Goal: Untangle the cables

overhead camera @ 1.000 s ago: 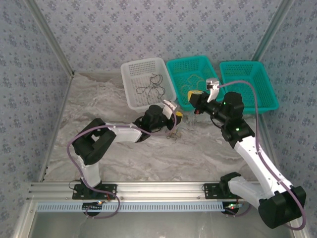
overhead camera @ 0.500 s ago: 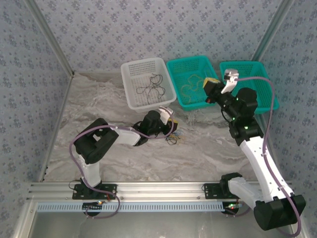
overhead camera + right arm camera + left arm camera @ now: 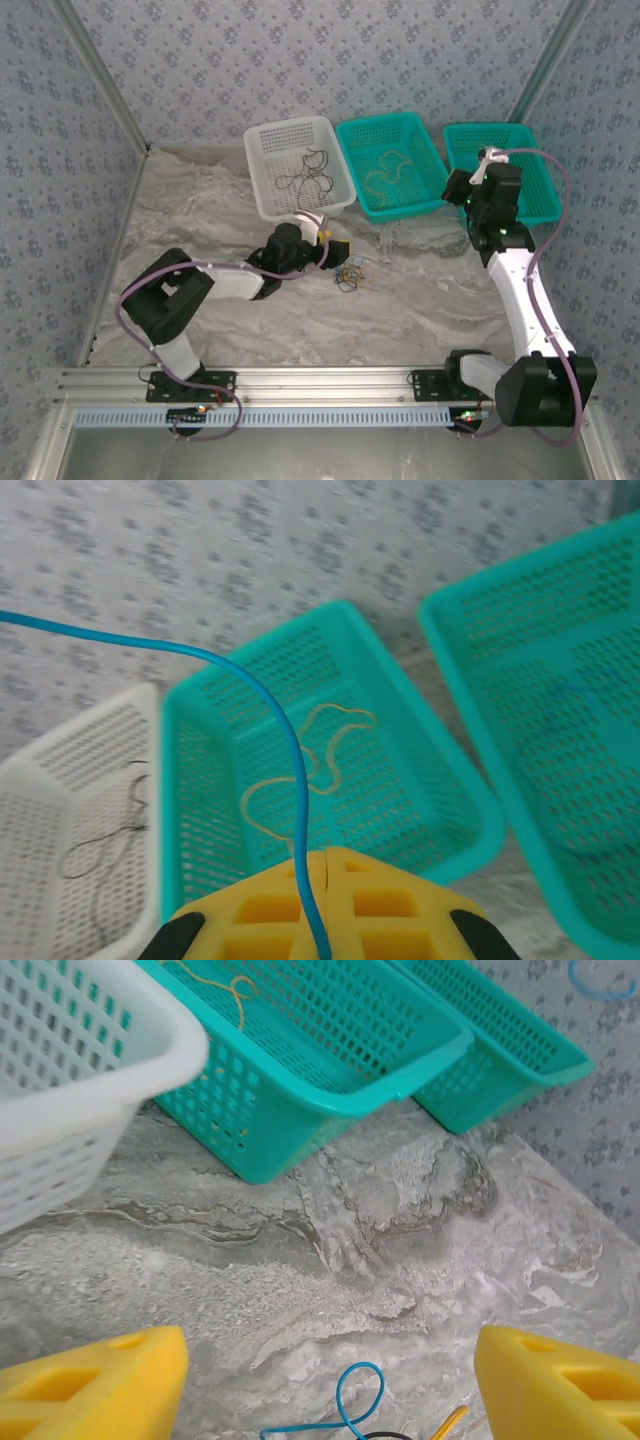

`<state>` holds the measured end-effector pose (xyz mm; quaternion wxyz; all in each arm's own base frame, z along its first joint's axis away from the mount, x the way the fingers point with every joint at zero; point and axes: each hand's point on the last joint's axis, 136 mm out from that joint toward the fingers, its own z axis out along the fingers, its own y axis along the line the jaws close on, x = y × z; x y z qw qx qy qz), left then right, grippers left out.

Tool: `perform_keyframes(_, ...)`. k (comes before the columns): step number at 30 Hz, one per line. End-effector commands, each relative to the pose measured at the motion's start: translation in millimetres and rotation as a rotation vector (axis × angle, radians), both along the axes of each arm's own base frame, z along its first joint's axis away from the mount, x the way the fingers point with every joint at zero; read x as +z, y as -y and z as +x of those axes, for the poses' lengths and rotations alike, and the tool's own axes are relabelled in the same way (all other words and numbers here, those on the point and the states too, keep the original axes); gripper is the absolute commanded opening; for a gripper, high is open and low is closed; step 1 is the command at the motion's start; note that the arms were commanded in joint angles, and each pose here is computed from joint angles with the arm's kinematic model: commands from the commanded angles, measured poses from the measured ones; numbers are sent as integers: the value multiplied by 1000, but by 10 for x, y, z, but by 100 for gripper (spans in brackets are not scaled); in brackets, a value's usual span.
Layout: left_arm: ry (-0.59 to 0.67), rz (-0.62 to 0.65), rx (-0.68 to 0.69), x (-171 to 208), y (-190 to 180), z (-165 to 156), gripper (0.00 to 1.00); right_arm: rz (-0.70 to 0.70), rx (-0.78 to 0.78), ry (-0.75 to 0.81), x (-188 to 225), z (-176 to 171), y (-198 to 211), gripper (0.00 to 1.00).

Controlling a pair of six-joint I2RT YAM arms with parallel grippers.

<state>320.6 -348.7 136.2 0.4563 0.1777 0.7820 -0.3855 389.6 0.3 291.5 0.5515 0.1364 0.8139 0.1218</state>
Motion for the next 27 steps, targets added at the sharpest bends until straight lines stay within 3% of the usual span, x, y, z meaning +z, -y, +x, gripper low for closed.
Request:
perform_keyframes(1,48,-67,69,278,-144,52,79,-4,-75,-24,-10,12,232,0)
perform_keyframes(9,77,-90,193,446,-503,62,93,-95,-153,-112,-115,166,751,0)
perform_keyframes(15,72,-83,271,430,-751,54,99,-236,-169,-275,-269,382,1089,0)
perform_keyframes(23,95,-69,299,492,-902,11,100,-411,-252,-483,-673,784,1582,1)
perform_keyframes(25,94,-66,305,484,-925,5,99,-442,-297,-518,-753,894,1718,10)
perform_keyframes(27,93,-64,308,475,-934,2,100,-452,-308,-551,-855,1007,1784,33)
